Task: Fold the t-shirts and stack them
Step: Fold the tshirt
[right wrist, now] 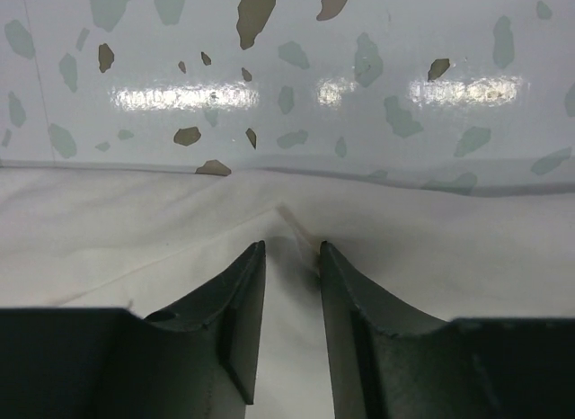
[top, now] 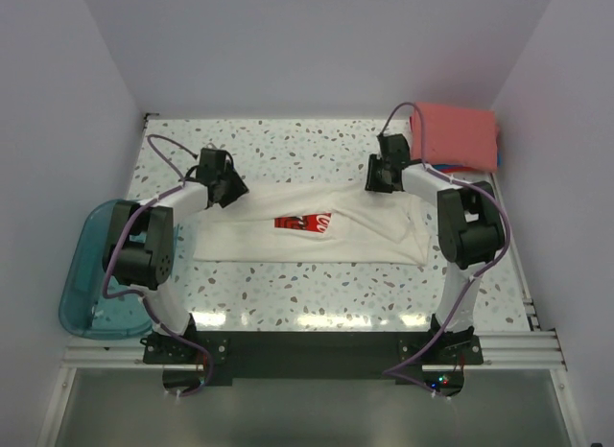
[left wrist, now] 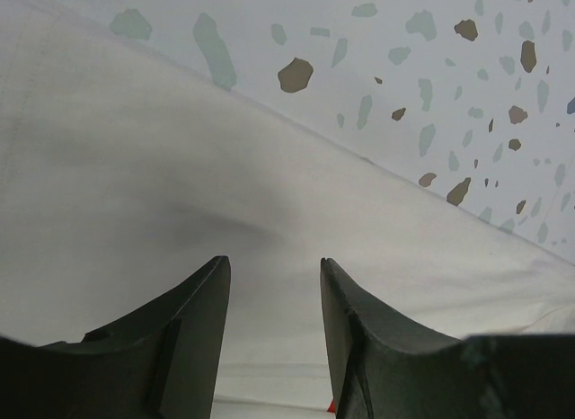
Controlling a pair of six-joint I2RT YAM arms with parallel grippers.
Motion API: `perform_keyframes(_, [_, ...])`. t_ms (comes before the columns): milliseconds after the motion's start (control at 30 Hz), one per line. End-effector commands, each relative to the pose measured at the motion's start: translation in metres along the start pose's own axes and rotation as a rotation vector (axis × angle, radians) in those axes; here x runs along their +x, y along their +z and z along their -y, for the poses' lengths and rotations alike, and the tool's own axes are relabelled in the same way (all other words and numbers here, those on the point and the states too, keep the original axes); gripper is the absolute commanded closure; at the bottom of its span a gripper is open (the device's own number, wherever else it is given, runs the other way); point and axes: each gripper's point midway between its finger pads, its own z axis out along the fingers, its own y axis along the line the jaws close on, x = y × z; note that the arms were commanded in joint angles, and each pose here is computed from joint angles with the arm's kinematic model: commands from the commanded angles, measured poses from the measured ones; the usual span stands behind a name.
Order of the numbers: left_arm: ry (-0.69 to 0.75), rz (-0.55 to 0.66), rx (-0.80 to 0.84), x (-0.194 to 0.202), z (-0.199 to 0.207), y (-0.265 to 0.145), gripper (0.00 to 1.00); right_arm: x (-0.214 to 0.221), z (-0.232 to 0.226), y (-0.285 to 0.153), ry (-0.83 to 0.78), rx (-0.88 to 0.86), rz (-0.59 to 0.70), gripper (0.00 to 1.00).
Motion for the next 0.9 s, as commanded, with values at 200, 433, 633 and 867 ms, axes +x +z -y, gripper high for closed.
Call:
perform_keyframes(200, [0.008,0.029,0.045,-0.012,0.015,-0.004,0.51,-0.009,-0.007,-0.026,-0.005,-0.011,0.044,1.0])
perform_keyframes(433, [-0.005,0.034,0.031,-0.009,0.009,-0.008,0.51,-0.003,-0.024,-0.076,0.037,-0.096,0.095,1.0])
perform_keyframes(633, [-0.008,0.04,0.028,-0.01,0.008,-0.012,0.51,0.039,-0.035,-0.113,0.029,-0.139,0.091,1.0])
perform_keyframes(867, [-0.013,0.043,0.034,-0.01,0.009,-0.016,0.51,0.086,-0.043,-0.145,0.009,-0.18,0.094,1.0])
